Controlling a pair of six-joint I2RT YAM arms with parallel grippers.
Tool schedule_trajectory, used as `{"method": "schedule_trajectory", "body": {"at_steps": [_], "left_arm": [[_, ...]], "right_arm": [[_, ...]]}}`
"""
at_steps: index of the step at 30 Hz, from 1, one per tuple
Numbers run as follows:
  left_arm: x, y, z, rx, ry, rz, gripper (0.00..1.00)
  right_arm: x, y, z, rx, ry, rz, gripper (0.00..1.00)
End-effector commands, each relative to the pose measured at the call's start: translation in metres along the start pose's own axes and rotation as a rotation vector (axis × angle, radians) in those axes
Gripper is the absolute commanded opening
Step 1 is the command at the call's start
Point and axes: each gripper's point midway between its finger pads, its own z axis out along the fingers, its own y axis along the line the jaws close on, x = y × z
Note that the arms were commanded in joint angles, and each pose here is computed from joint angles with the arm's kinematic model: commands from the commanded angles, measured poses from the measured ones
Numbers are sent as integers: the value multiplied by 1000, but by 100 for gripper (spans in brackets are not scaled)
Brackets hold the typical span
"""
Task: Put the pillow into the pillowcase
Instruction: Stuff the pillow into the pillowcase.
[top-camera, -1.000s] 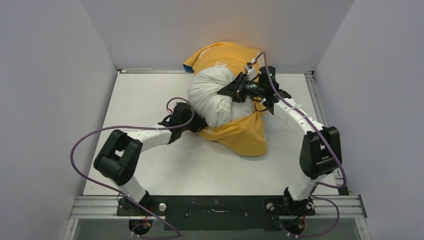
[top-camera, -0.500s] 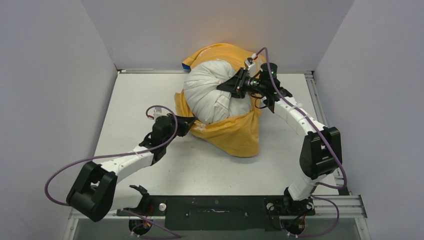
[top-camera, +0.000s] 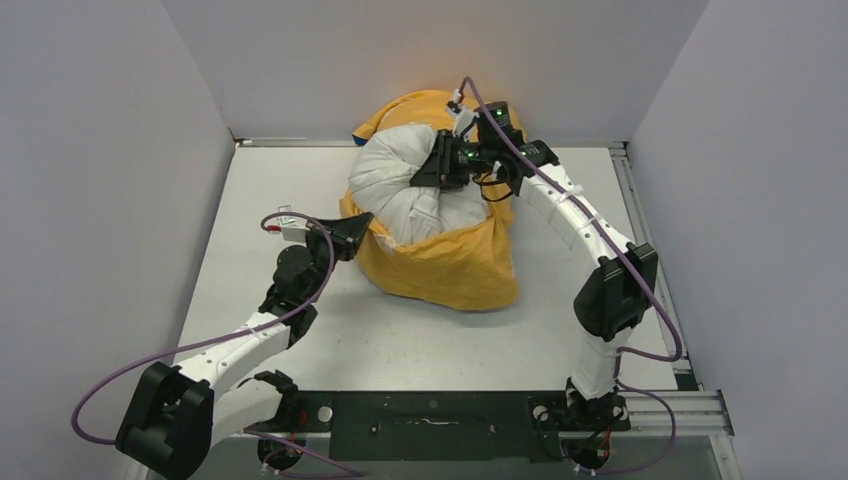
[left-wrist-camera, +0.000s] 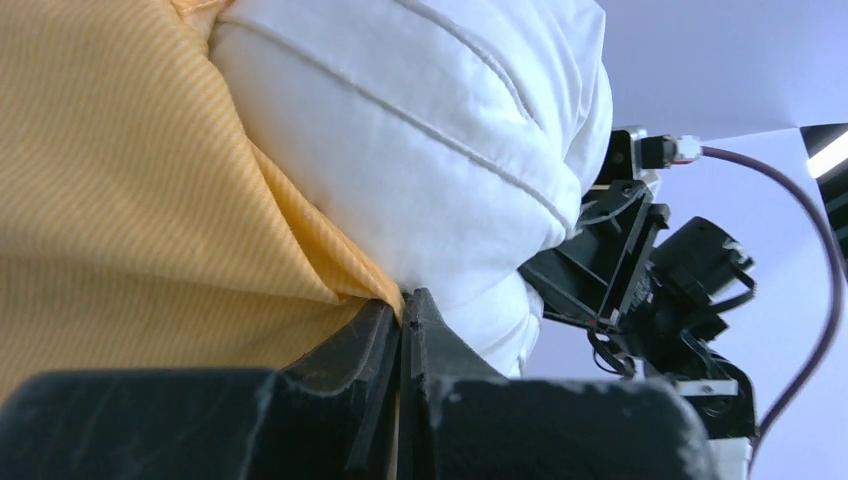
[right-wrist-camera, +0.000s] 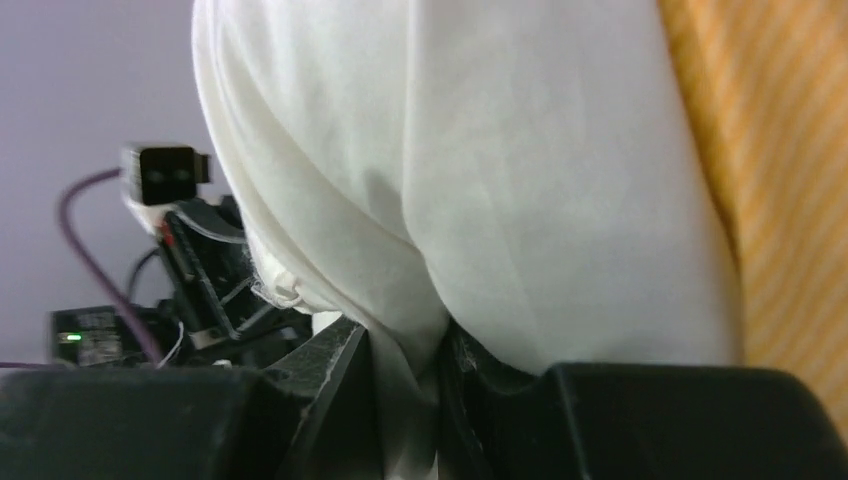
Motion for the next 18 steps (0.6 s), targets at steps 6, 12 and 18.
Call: {"method": "schedule_trajectory", "body": {"at_steps": [6,12,18], "left_arm": [[-11,-137,-16,416,10,4,0],[-17,-186,-33,587,16,-39,0],[-41,-232,-52,706,-22,-42,0]], "right_arm": [[38,-83,22,509,146,-340,5],[75,-91,41,650,286,-500,5],[132,-127,50,793,512,-606,5]]}}
